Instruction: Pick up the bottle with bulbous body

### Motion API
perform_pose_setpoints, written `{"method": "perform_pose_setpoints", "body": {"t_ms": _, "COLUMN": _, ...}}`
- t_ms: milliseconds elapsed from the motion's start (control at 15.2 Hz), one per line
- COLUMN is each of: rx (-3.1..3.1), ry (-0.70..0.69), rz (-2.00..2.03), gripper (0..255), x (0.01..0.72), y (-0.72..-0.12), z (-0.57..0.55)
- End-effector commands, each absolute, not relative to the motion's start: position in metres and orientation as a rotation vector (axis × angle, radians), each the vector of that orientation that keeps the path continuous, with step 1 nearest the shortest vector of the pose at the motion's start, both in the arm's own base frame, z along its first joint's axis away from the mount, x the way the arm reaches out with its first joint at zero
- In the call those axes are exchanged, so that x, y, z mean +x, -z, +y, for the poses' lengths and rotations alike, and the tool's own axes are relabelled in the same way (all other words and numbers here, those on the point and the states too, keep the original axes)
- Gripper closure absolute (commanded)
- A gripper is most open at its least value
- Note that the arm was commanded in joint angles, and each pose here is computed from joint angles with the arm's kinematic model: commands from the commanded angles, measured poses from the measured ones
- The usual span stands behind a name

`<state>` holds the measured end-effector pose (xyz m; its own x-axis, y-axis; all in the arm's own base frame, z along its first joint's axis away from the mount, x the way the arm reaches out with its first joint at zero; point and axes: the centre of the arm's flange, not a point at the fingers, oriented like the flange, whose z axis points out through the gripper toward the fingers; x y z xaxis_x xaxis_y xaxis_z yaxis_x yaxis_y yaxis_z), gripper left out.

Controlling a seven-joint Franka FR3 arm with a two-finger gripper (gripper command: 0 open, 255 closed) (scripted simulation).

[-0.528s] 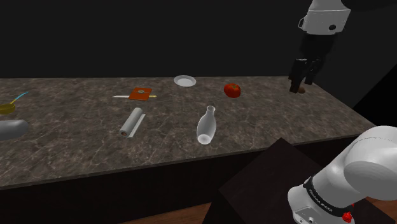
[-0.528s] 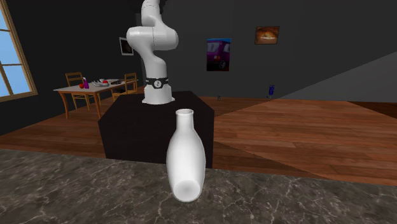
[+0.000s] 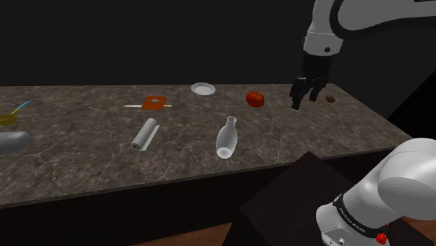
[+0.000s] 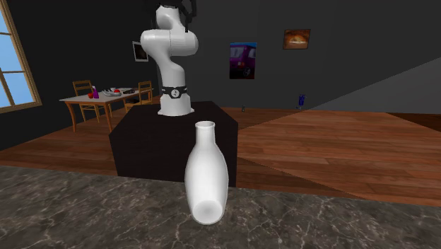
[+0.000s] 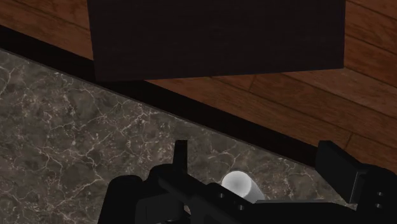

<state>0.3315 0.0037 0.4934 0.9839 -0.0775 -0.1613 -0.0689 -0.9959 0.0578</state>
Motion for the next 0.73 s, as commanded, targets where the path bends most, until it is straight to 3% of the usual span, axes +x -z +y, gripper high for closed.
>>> {"method": "perform_pose_setpoints", "body": {"t_ms": 0, "rx": 3.083, "ry": 0.232, "rz": -0.126, "gripper": 0, "x": 0.35, "y": -0.475, "z": 0.006}}
{"method": "perform_pose_setpoints", "body": {"t_ms": 660, "rx": 3.104, "ry": 0.155, "rz": -0.183, "gripper": 0, "x": 0.437, "y": -0.387, "z": 0.025}}
